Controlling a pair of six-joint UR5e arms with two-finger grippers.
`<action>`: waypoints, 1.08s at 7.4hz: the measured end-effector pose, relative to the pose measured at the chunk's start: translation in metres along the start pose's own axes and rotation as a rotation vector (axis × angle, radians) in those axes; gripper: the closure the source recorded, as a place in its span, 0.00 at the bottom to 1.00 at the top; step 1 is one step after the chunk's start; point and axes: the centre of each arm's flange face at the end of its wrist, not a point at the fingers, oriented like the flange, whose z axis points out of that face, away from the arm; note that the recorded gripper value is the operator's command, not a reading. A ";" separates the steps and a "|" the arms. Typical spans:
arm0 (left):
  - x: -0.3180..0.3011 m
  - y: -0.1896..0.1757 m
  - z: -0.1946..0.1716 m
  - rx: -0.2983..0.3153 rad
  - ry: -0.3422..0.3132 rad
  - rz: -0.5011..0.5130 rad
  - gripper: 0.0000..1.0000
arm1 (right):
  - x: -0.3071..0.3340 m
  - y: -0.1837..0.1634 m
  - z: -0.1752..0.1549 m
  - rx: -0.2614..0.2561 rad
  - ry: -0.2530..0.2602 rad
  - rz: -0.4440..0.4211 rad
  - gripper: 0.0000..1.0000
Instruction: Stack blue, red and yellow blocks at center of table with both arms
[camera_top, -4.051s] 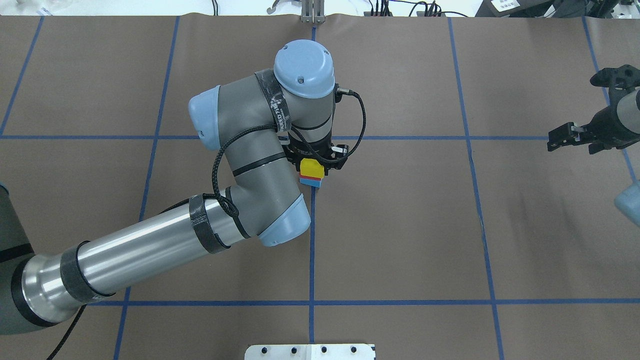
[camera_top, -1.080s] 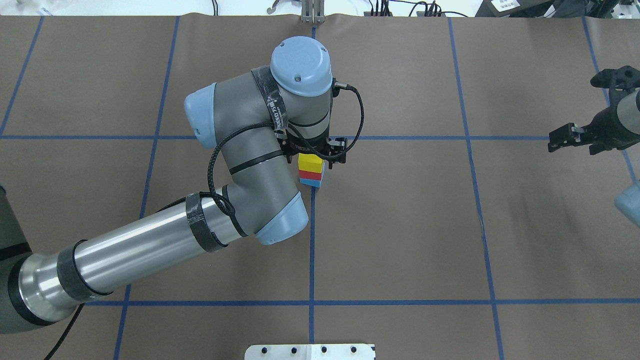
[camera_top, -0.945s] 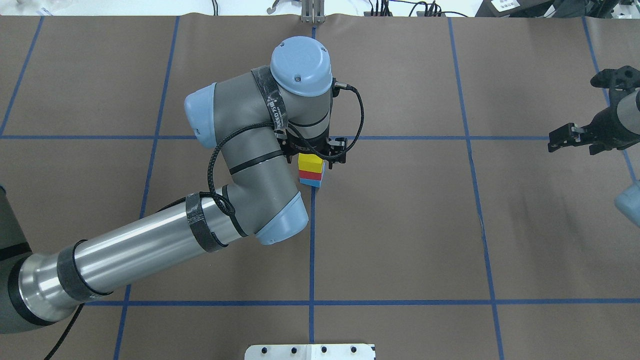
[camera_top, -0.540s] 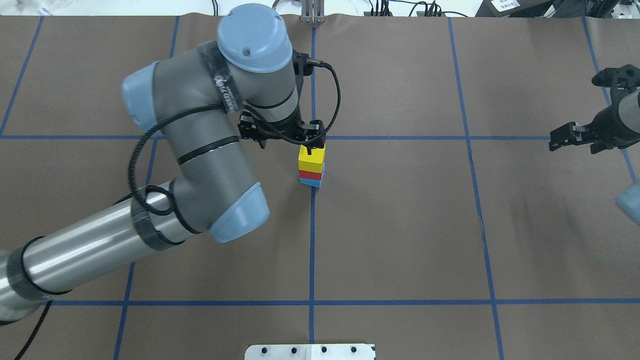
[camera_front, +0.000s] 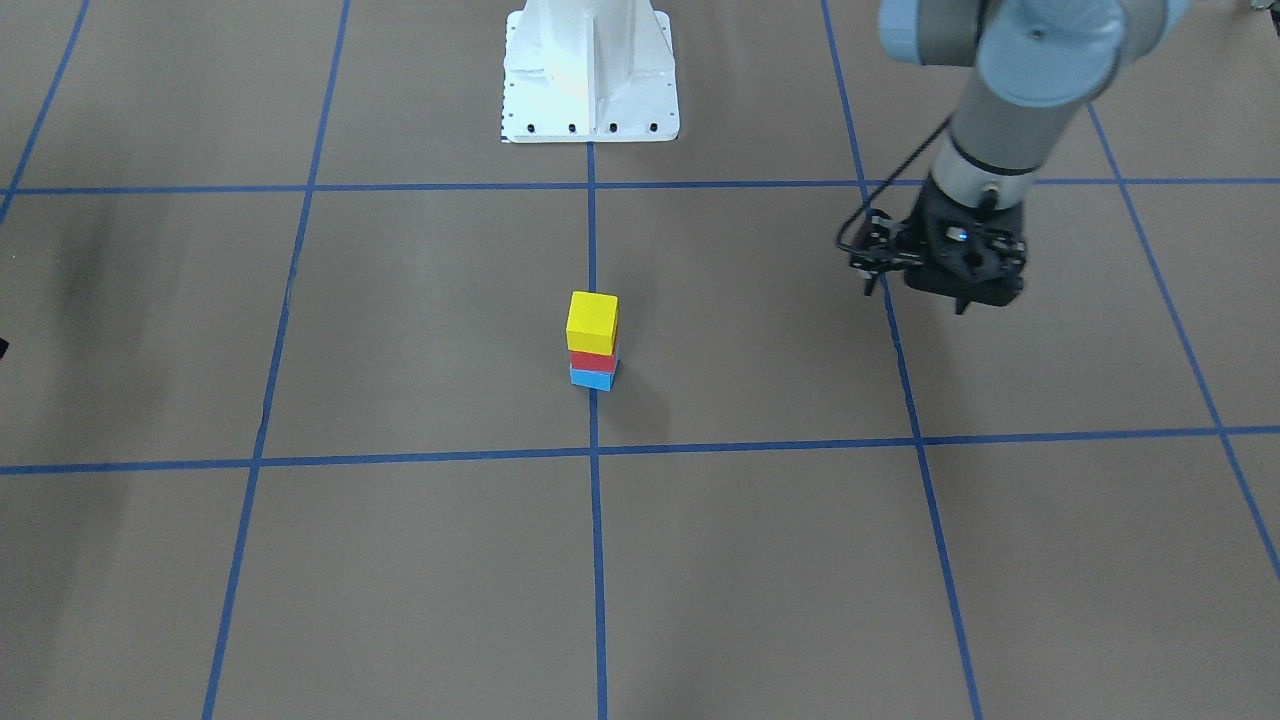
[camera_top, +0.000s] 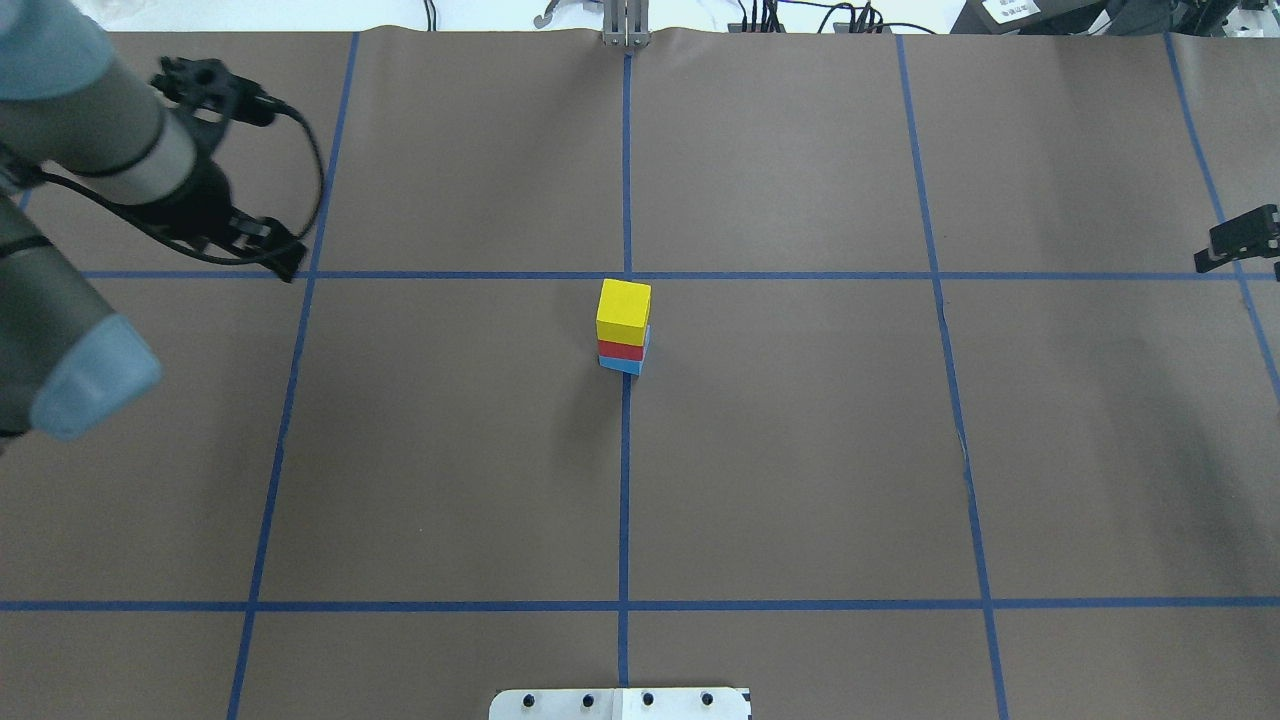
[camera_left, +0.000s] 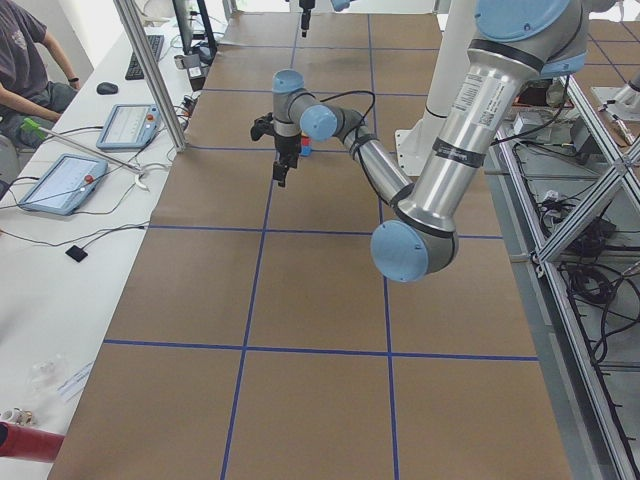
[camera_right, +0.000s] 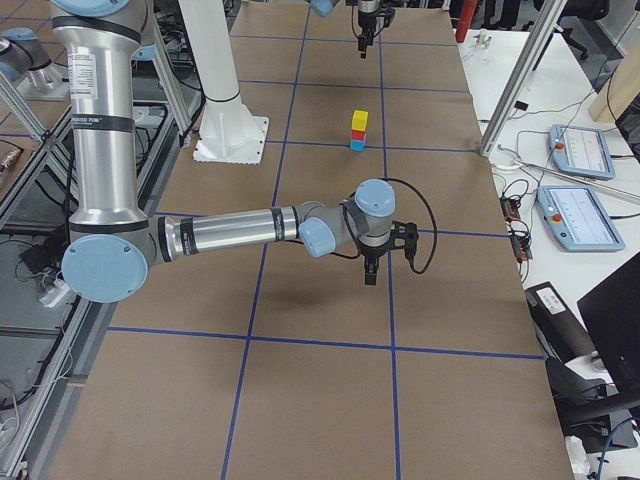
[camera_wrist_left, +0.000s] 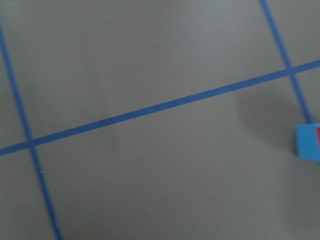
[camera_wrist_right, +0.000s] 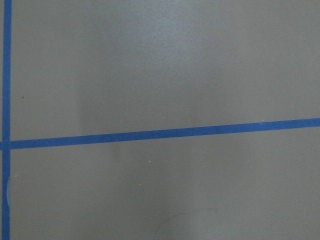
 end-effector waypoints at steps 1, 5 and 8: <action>-0.095 0.006 0.003 -0.019 0.025 -0.004 0.00 | 0.027 -0.004 -0.028 0.023 -0.046 0.012 0.00; -0.324 0.052 -0.010 -0.025 0.076 -0.119 0.00 | 0.026 -0.016 -0.044 0.045 -0.060 -0.023 0.00; -0.364 0.069 -0.015 -0.021 0.129 -0.178 0.00 | 0.026 -0.032 -0.037 -0.002 0.074 -0.185 0.00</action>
